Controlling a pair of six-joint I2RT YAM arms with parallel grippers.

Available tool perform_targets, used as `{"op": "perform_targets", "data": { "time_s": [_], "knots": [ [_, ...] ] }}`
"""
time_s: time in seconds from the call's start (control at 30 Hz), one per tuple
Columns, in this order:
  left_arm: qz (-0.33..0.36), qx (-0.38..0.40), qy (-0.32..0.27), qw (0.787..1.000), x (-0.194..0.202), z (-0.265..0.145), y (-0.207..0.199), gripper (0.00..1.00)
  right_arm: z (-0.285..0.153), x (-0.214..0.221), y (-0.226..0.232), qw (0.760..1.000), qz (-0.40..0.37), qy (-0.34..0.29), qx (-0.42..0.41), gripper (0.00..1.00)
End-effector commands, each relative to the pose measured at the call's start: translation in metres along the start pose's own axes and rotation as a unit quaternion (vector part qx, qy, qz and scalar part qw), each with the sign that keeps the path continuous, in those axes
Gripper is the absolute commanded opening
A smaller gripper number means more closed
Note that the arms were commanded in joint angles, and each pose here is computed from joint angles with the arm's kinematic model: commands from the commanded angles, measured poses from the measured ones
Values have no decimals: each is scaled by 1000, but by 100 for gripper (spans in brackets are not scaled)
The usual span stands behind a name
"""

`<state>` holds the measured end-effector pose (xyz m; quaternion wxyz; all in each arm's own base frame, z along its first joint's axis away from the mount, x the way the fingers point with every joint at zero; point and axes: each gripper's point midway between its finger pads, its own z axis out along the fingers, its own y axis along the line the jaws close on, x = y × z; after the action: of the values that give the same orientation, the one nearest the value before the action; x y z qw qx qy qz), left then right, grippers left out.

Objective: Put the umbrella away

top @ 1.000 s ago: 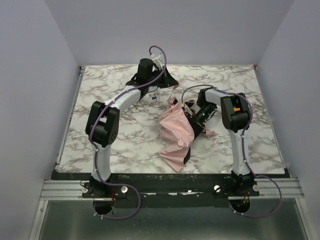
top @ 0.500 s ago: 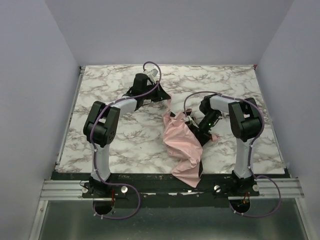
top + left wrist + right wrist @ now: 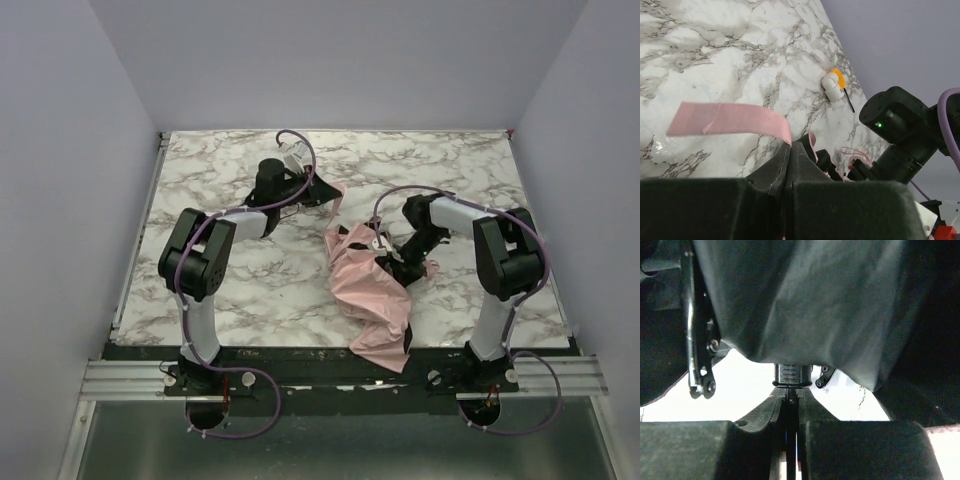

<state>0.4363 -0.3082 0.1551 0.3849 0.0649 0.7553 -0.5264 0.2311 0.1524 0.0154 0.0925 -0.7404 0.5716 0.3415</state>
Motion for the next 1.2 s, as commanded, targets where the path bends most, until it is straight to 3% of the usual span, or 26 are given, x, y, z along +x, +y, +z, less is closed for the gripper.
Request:
{"op": "perform_targets", "data": {
  "time_s": [0.0,0.33,0.77,0.93,1.17],
  "knots": [
    [42,47,-38,997,-25,-5,-17,0,-4,16,-32,995,-81,52,36,1],
    [37,-39,-30,998,-24,-3,21,0,-7,-5,-39,985,-158,24,67,0],
    [23,-7,6,1000,-19,16,23,0,3,-19,-34,979,-195,27,45,0],
    [45,65,-9,997,-27,11,-9,0,10,-13,-28,986,-165,21,30,0],
    [66,218,-17,973,-41,-2,-79,0,11,-15,-20,989,-144,14,34,0]
  ]
}}
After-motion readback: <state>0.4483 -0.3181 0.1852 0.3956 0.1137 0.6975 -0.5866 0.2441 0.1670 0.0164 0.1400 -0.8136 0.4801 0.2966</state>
